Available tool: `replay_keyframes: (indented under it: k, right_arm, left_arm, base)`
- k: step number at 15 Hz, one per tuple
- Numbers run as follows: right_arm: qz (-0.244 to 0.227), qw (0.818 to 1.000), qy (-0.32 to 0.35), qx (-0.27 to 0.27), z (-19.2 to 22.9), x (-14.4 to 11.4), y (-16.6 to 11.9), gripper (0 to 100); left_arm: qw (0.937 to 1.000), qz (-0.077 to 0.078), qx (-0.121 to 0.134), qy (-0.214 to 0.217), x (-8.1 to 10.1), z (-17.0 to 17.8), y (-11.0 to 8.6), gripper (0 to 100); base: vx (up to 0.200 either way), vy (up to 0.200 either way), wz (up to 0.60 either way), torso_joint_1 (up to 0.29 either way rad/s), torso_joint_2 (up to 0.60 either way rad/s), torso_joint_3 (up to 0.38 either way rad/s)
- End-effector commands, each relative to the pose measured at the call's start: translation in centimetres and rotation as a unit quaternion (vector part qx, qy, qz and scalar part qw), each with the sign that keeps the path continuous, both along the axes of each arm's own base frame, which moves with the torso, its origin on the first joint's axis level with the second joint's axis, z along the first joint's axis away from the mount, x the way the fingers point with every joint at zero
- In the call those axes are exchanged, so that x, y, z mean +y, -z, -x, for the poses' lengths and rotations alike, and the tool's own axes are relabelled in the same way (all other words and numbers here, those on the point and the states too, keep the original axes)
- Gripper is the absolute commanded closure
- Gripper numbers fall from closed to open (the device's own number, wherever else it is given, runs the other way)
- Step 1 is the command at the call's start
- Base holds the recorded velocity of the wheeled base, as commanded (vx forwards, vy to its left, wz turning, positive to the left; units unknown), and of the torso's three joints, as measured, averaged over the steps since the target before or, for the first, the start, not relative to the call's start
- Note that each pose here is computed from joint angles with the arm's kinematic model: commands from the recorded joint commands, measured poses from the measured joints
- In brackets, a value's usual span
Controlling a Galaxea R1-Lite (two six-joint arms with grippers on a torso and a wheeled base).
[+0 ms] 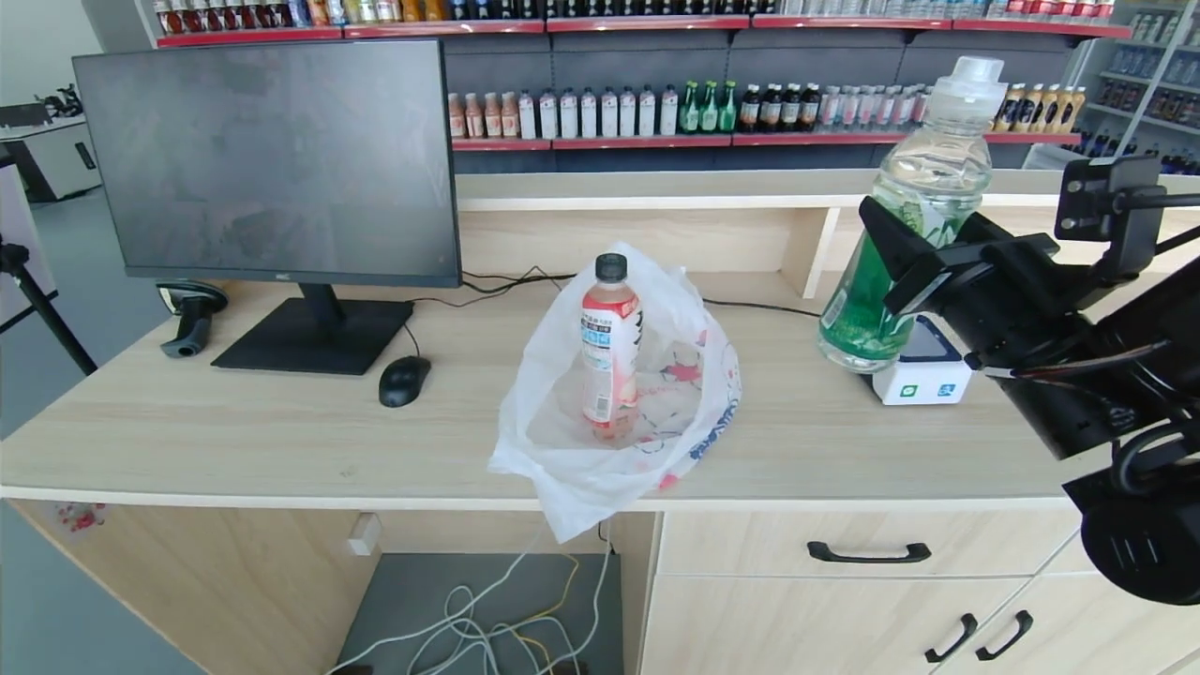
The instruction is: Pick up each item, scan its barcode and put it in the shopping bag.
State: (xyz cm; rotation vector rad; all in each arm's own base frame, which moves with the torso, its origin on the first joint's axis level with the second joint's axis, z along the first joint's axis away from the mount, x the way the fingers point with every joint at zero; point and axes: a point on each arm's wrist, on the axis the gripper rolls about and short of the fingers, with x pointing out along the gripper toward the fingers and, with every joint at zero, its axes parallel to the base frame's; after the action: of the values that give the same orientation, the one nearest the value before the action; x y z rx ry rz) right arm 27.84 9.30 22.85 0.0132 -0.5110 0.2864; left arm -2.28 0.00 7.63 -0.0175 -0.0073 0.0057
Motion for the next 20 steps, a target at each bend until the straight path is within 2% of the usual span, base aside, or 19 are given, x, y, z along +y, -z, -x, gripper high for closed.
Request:
replay_keyframes:
  k: [1, 7, 20]
  right_arm:
    - [0.001, 1.000, -0.001, 0.002, -0.16, 0.12, 0.12, 100]
    - [0.000, 1.000, -0.002, 0.003, -0.07, 0.09, 0.14, 100]
    - [0.001, 1.000, -0.003, 0.006, -0.11, 0.11, 0.31, 100]
  left_arm:
    - [1.0000, 0.000, 0.000, 0.000, 0.00, -0.01, -0.02, 0]
    - [1.0000, 0.000, 0.001, 0.000, 0.00, -0.01, 0.00, 0]
    - [1.0000, 0.000, 0.000, 0.001, 0.01, -0.01, -0.02, 0]
  base:
    - [0.000, 0.000, 0.60, -0.002, 0.01, 0.002]
    - [0.000, 0.000, 0.60, 0.006, 0.00, 0.002]
    - [0.000, 0.000, 0.00, 0.000, 0.00, 0.000]
